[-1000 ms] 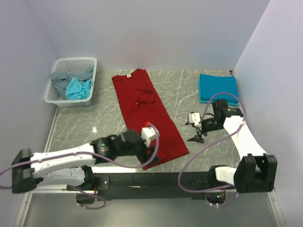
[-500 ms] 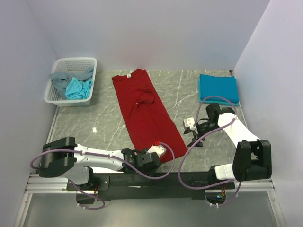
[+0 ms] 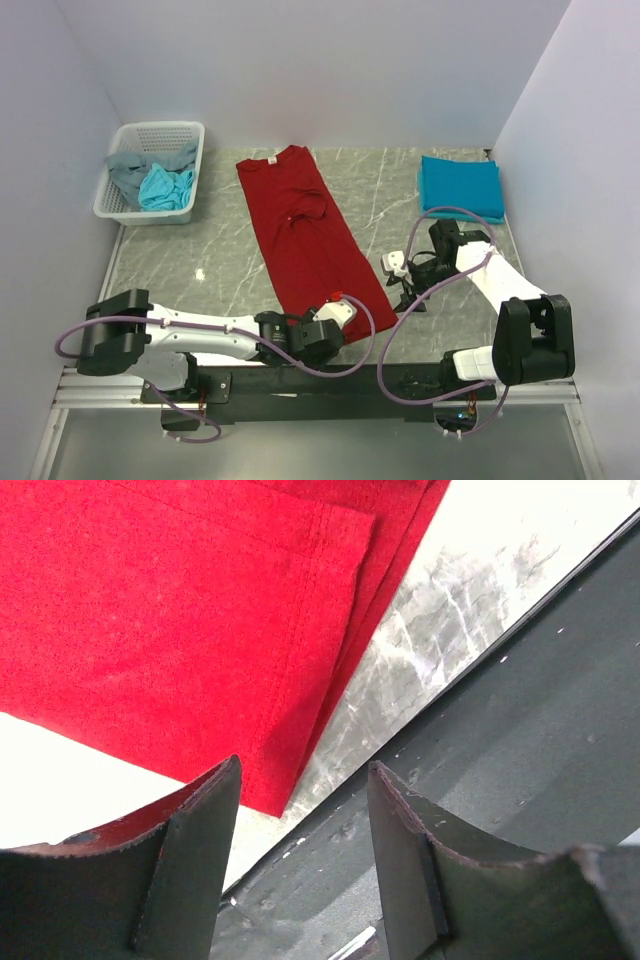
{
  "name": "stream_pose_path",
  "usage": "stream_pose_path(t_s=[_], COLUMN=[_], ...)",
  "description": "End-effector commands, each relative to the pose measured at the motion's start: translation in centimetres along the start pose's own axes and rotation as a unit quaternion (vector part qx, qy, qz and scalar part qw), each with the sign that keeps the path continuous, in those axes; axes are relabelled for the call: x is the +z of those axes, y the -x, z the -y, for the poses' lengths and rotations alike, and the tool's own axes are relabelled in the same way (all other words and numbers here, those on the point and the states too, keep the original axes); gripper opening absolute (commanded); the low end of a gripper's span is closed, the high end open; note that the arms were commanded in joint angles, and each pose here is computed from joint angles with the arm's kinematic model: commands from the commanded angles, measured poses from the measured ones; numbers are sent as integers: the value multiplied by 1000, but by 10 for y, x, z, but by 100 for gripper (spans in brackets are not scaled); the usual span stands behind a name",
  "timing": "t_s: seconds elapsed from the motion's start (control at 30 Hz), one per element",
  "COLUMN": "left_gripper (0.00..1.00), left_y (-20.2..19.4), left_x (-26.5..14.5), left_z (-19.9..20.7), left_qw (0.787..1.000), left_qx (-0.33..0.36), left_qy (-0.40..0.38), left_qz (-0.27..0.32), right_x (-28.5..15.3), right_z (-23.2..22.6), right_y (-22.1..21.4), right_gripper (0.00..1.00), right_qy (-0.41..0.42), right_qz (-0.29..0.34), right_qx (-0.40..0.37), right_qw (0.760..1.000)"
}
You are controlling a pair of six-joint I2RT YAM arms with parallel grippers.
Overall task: Fold and stack the t-shirts
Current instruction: Fold the tshirt
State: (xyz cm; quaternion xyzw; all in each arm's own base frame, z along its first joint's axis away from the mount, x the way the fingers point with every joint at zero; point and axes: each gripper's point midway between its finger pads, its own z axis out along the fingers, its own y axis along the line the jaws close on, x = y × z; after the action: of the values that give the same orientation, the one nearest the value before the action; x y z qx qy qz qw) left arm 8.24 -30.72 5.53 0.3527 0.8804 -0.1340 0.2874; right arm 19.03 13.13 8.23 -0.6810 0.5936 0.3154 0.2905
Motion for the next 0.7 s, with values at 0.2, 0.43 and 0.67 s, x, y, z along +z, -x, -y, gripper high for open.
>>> stream_pose_path(t_s=[0.2,0.43,0.67], left_gripper=[56,30,1], left_y=[-37,-53,-53], left_x=[28,40,30], left_z=[-9,-18,-27], left_qw=[997,991,991], left_qx=[28,41,23], left_qy=[42,80,88], left_qz=[-63,-104,-93], right_x=[0,6,15], right_z=[-3,-13,-30], right_y=[1,-10,-32], right_gripper=[75,74,76], right_qy=[-1,-3,-16], right_qz=[-8,-47,-89], right_qx=[-16,-50,-171], right_qw=[1000,998,981])
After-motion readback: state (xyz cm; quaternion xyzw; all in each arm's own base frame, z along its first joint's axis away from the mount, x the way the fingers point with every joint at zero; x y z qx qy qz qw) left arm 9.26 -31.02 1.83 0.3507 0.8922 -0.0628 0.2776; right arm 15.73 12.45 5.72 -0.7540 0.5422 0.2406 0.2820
